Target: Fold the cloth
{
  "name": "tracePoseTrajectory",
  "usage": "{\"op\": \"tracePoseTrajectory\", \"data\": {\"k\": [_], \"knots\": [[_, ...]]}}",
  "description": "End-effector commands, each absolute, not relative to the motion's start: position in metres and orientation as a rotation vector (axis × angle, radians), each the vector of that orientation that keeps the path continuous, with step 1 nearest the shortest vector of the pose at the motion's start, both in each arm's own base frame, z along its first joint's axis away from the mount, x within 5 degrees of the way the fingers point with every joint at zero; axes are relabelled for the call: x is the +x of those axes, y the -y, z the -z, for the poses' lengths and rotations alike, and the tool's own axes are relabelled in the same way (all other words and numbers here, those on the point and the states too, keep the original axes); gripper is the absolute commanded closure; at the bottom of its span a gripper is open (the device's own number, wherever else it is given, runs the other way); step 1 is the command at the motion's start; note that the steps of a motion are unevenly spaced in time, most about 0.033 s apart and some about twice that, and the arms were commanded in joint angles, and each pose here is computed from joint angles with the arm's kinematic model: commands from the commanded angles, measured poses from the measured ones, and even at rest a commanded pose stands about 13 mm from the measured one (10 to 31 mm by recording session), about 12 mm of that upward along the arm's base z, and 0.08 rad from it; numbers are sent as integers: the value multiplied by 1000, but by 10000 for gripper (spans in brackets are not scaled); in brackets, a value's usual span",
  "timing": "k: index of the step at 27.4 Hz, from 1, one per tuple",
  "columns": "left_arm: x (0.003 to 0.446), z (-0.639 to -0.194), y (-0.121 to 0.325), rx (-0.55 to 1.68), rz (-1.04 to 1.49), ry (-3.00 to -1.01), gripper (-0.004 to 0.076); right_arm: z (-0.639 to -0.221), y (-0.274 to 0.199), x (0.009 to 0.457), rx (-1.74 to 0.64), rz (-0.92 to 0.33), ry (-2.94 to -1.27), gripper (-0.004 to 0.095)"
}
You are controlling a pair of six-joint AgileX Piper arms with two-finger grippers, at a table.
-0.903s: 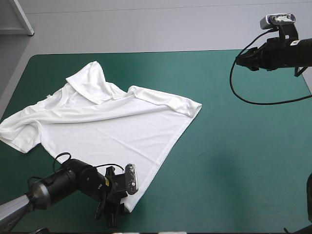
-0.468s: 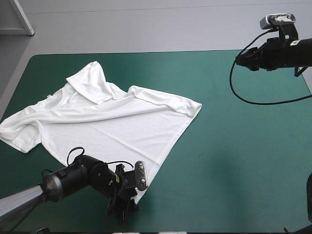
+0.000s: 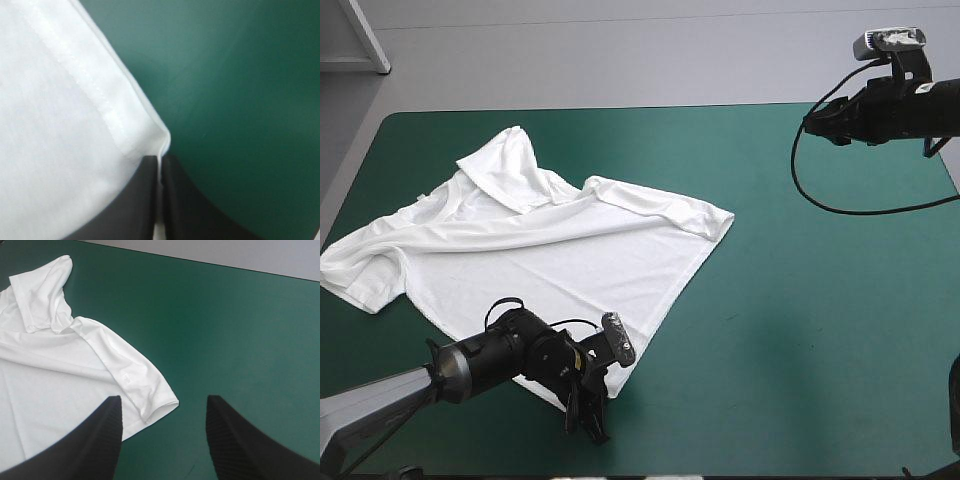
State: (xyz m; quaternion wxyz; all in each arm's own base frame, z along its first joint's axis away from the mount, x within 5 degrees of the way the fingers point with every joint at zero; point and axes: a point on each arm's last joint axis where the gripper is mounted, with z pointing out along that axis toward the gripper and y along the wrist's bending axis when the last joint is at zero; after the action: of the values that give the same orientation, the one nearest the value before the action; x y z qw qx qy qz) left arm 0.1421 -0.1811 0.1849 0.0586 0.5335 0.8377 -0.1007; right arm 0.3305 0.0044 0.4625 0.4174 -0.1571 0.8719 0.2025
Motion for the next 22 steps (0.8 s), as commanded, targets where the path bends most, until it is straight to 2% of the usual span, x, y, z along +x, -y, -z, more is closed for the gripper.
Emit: {"op": "tracePoseTrajectory", "data": {"k": [1, 7, 12, 15, 16, 17, 18, 22], "knots": [[132, -145, 163, 1763, 139, -2664, 705, -488, -8, 316, -385, -505, -2075, 422], [151, -207, 161, 1540, 123, -2498, 705, -480, -5, 319, -381, -480, -2110, 422], [174, -254, 142, 1300, 102, -2442, 705, -446, -15, 331, -428, -495, -2208, 422], [183, -262, 128, 1218, 84, -2469, 705, -425, -43, 341, -521, -448, -2242, 422], [185, -263, 125, 1191, 87, -2483, 705, -409, -63, 348, -605, -359, -2281, 422], [186, -263, 123, 1192, 75, -2486, 705, -399, -72, 353, -623, -322, -2310, 422], [186, -263, 123, 1191, 75, -2486, 705, -377, -89, 366, -664, -311, -2358, 422], [185, -263, 124, 1175, 100, -2499, 705, -332, -104, 395, -642, -375, -2437, 422]]}}
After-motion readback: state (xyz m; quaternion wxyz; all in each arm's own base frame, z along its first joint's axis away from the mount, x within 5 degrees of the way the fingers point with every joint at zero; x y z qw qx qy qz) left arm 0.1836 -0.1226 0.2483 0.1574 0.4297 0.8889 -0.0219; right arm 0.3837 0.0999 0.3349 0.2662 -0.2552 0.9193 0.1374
